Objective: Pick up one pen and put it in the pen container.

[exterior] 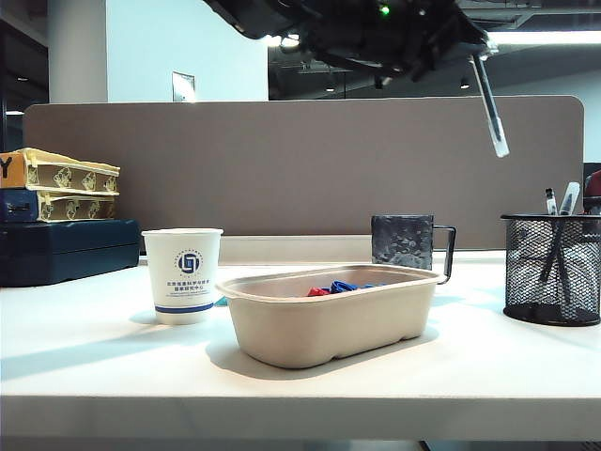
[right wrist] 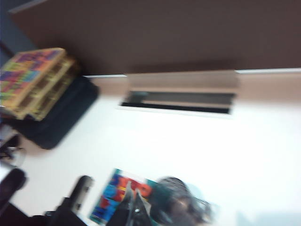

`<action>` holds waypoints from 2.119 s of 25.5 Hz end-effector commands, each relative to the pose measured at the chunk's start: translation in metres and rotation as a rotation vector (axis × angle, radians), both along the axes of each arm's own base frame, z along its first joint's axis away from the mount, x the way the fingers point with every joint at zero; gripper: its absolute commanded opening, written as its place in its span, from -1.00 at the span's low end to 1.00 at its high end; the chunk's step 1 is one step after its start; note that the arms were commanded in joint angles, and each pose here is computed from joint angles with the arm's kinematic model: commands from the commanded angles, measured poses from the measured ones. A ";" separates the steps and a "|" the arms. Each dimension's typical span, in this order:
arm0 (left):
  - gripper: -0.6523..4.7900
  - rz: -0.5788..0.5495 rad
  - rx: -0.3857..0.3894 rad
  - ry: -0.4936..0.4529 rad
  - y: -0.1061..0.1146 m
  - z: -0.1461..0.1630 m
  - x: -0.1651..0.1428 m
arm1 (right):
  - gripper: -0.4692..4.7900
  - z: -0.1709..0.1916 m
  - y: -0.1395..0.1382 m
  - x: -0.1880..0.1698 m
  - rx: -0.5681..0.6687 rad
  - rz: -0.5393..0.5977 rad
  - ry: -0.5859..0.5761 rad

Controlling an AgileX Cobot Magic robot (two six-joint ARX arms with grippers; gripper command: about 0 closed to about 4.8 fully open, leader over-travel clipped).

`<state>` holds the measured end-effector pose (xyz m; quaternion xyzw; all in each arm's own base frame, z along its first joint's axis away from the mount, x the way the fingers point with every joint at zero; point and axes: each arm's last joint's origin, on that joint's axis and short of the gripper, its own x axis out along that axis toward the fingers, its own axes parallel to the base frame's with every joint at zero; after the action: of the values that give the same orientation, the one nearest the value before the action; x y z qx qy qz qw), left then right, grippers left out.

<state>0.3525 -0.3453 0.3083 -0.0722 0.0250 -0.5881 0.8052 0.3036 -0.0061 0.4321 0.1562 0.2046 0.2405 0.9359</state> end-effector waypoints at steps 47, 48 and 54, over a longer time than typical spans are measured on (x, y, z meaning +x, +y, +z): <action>-0.76 0.022 0.133 0.055 -0.046 -0.094 0.003 | -0.84 0.009 -0.004 -0.033 -0.151 -0.096 0.031; -0.76 0.022 0.134 0.056 -0.046 -0.095 0.003 | -0.84 0.009 -0.004 -0.033 -0.151 -0.095 0.031; -0.50 0.015 0.133 0.056 -0.047 -0.095 0.003 | -0.84 0.010 -0.004 -0.035 -0.152 -0.096 0.027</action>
<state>0.3560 -0.3917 0.2091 -0.0363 0.0976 -0.5735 0.8125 0.2726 -0.0102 0.4371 0.1022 0.2380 0.1752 0.9499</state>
